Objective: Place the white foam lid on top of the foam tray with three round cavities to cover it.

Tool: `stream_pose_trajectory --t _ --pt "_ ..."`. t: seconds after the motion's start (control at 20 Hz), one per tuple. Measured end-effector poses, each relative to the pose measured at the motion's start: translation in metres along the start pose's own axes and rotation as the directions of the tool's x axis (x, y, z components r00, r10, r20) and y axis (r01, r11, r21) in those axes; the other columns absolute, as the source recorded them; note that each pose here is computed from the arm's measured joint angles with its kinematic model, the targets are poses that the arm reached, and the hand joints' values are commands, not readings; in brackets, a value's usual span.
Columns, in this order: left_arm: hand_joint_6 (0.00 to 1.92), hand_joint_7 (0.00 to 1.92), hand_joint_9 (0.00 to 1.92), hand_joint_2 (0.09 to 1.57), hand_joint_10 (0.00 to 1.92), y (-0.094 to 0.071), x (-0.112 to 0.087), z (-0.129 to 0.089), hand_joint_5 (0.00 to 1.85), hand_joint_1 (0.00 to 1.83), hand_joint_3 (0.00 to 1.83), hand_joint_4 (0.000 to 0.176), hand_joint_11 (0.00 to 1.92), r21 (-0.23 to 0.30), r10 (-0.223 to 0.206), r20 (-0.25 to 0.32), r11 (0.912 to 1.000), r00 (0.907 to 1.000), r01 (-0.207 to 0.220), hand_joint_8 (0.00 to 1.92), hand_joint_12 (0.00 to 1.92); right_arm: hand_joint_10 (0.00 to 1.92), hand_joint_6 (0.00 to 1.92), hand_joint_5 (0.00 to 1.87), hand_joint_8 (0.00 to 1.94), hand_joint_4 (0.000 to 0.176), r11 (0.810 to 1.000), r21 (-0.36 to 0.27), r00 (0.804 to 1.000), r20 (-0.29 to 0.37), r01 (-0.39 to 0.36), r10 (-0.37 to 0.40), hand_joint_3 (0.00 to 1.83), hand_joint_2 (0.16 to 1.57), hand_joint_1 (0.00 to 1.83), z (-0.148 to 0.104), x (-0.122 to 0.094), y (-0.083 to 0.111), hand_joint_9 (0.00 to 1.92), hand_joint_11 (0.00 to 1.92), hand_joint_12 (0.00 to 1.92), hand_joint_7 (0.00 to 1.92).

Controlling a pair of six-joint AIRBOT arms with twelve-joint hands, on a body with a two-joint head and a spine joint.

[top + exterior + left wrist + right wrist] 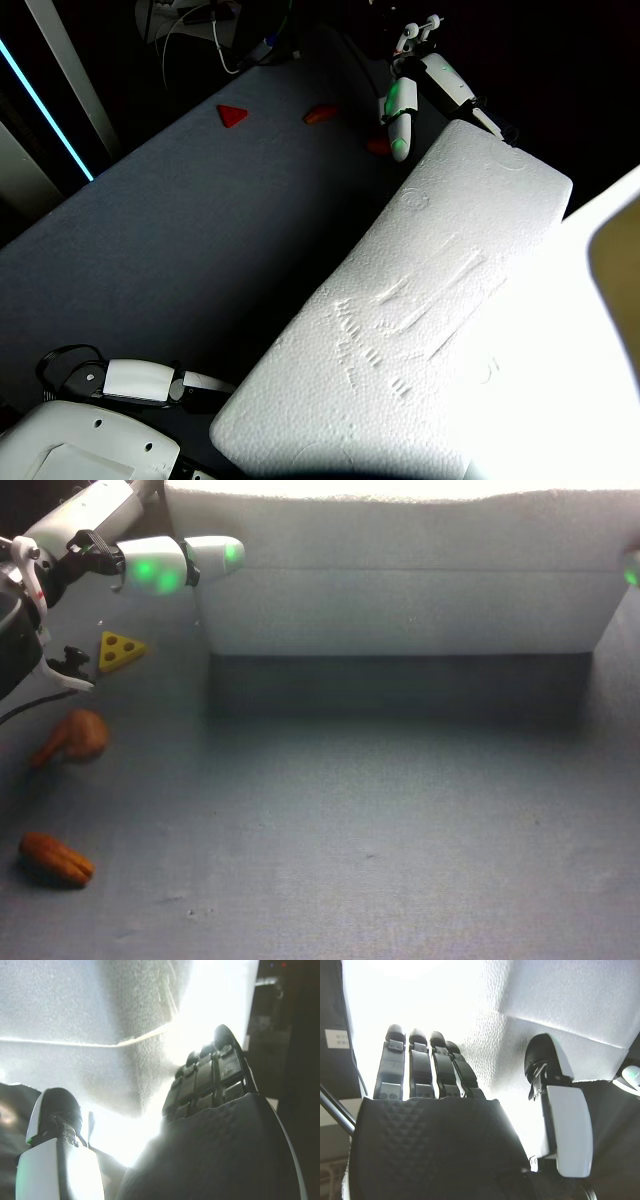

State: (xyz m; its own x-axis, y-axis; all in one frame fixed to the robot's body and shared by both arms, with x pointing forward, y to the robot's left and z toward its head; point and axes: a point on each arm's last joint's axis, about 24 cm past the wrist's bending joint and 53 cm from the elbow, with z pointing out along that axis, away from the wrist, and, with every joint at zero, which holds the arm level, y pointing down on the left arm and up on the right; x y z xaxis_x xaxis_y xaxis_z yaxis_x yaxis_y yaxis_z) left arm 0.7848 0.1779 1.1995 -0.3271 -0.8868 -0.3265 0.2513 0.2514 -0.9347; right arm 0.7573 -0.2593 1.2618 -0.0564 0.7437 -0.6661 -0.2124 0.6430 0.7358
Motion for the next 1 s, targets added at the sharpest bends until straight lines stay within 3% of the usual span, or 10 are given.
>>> stream_pose_trajectory --t 0.1,0.15,0.3,0.4,0.5,0.55,0.7,0.8,0.95,1.0 --pt "0.00 0.00 0.00 0.99 0.00 0.002 0.000 -0.004 0.00 0.48 0.00 0.054 0.00 -0.004 -0.001 -0.001 1.0000 1.0000 0.001 0.00 0.22 0.00 0.00 0.00 0.00 0.000 1.000 0.002 1.000 -0.005 0.006 -0.006 0.00 1.23 0.40 -0.002 0.000 0.000 0.00 0.00 0.00 0.00" --pt "0.00 0.00 0.00 0.98 0.00 0.001 -0.001 -0.005 0.00 0.49 0.00 0.064 0.00 0.001 0.002 0.001 1.0000 1.0000 -0.002 0.00 0.20 0.00 0.00 0.00 0.00 0.000 1.000 0.004 1.000 -0.010 0.011 -0.011 0.00 1.22 0.35 -0.004 0.000 0.000 0.00 0.00 0.86 0.00" --pt "0.00 0.00 0.00 0.98 0.00 0.001 -0.003 -0.008 0.00 0.55 0.00 0.053 0.00 0.000 0.008 0.003 1.0000 1.0000 -0.008 0.00 0.09 0.00 0.00 0.00 0.00 0.000 1.000 0.006 1.000 -0.011 0.021 -0.021 0.00 1.21 0.35 -0.005 -0.001 -0.001 0.00 0.00 0.77 0.00" --pt "0.00 0.00 0.00 0.99 0.00 0.004 -0.004 -0.010 0.00 0.53 0.00 0.054 0.00 -0.006 0.017 0.005 0.9998 0.9998 -0.017 0.00 0.31 0.00 0.00 0.00 0.00 0.000 0.999 0.007 0.999 -0.016 0.033 -0.033 0.00 1.22 0.34 -0.008 -0.002 -0.001 0.00 0.00 0.12 0.00" --pt "0.00 0.00 0.00 1.01 0.00 0.006 -0.005 -0.012 0.00 0.51 0.00 0.050 0.00 -0.015 0.027 0.006 0.9995 0.9996 -0.027 0.00 0.70 0.00 0.00 0.00 0.00 0.000 0.999 0.008 0.999 -0.019 0.043 -0.042 0.00 1.22 0.30 -0.009 -0.003 -0.001 0.00 0.00 0.07 0.00" --pt "0.00 0.00 0.00 1.02 0.00 0.008 -0.006 -0.014 0.00 0.51 0.01 0.046 0.00 -0.018 0.028 0.007 0.9994 0.9996 -0.028 0.00 0.73 0.00 0.00 0.00 0.00 0.000 0.999 0.008 0.999 -0.018 0.048 -0.048 0.00 1.22 0.37 -0.009 -0.004 -0.002 0.00 0.00 0.01 0.00" --pt "0.00 0.00 0.00 1.00 0.00 0.012 -0.005 -0.015 0.00 0.50 0.00 0.044 0.00 -0.032 0.033 0.001 0.9990 0.9995 -0.033 0.00 0.65 0.00 0.00 0.00 0.00 0.000 0.999 0.008 0.999 -0.018 0.050 -0.050 0.00 1.22 0.36 -0.009 -0.004 -0.002 0.00 0.00 0.00 0.00" --pt "0.00 0.00 0.00 1.02 0.00 0.011 -0.007 -0.016 0.00 0.50 0.00 0.042 0.00 -0.033 0.044 0.004 0.9985 0.9990 -0.043 0.00 0.44 0.00 0.00 0.00 0.00 0.000 0.999 0.009 0.999 -0.018 0.050 -0.050 0.01 1.23 0.36 -0.009 -0.004 -0.002 0.00 0.01 0.01 0.00" --pt "0.00 0.00 0.00 1.03 0.00 0.012 -0.008 -0.017 0.00 0.54 0.00 0.000 0.00 -0.036 0.044 0.006 0.9984 0.9990 -0.044 0.00 0.45 0.00 0.00 0.00 0.00 0.000 0.998 0.011 0.998 -0.013 0.059 -0.059 0.00 1.20 0.42 -0.011 -0.008 -0.003 0.00 0.02 0.01 0.00" --pt "0.00 0.00 0.00 1.03 0.00 0.012 -0.009 -0.017 0.00 0.54 0.00 0.000 0.00 -0.036 0.044 0.007 0.9984 0.9990 -0.044 0.00 0.45 0.00 0.00 0.00 0.00 0.000 0.998 0.012 0.998 -0.013 0.065 -0.065 0.00 1.20 0.42 -0.011 -0.008 -0.003 0.00 0.02 0.01 0.00"
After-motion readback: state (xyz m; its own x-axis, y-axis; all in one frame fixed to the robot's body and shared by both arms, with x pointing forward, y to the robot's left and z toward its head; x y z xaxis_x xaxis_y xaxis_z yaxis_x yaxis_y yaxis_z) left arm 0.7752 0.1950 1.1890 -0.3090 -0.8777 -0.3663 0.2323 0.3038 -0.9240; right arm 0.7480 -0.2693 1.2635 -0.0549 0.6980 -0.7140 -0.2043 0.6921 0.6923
